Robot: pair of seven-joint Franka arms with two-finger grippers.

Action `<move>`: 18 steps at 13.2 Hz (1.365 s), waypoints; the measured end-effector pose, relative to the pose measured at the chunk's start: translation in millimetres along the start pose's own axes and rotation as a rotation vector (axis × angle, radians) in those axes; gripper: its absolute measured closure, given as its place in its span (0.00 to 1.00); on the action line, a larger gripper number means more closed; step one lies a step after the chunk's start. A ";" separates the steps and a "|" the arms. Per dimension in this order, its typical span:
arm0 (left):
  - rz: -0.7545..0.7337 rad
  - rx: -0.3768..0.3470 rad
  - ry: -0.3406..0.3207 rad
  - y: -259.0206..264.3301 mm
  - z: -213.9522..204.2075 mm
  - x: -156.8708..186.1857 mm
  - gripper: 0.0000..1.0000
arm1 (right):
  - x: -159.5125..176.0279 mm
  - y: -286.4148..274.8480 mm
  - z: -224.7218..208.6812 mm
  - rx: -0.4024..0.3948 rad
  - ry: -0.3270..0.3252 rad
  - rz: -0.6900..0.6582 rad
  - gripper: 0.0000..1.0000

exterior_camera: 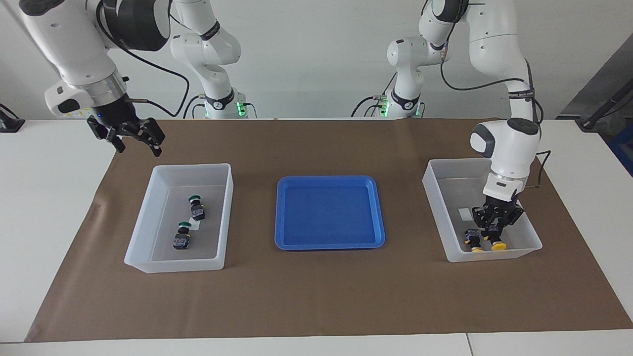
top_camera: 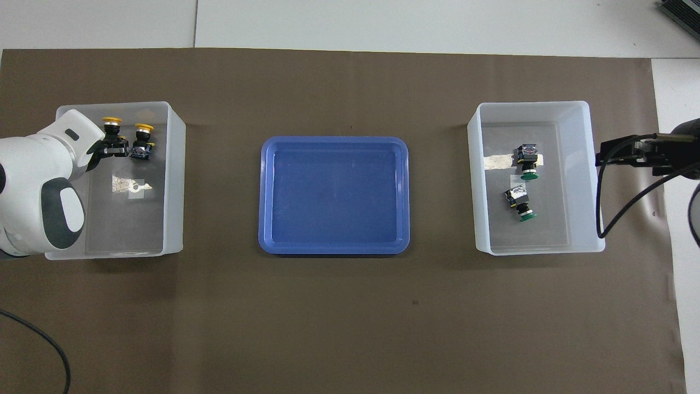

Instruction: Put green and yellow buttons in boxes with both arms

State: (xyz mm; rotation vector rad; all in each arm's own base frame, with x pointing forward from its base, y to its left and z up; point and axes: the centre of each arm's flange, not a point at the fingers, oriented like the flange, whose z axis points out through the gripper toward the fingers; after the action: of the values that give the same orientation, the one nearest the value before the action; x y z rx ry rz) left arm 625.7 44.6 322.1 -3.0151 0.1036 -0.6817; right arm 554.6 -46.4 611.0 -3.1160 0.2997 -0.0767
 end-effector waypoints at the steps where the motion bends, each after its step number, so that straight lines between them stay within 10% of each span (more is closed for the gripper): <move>1: 0.002 0.000 0.004 0.8 1.8 -0.2 0.59 | -3.3 4.5 -8.0 -0.002 -0.014 0.007 0.00; 8: 0.010 -0.002 0.012 3.3 -0.1 2.6 0.00 | -12.8 12.8 -27.6 -0.011 -0.050 0.014 0.00; 18: 0.107 -0.074 -0.263 80.6 -166.3 2.7 0.00 | -14.5 9.9 -26.5 -0.010 -0.064 0.006 0.00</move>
State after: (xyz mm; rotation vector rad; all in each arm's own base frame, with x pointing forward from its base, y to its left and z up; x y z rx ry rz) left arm 552.1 -41.4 468.3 -3.1086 0.2817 -0.2752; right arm 537.1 -53.5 636.6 -3.1193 0.3094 0.0244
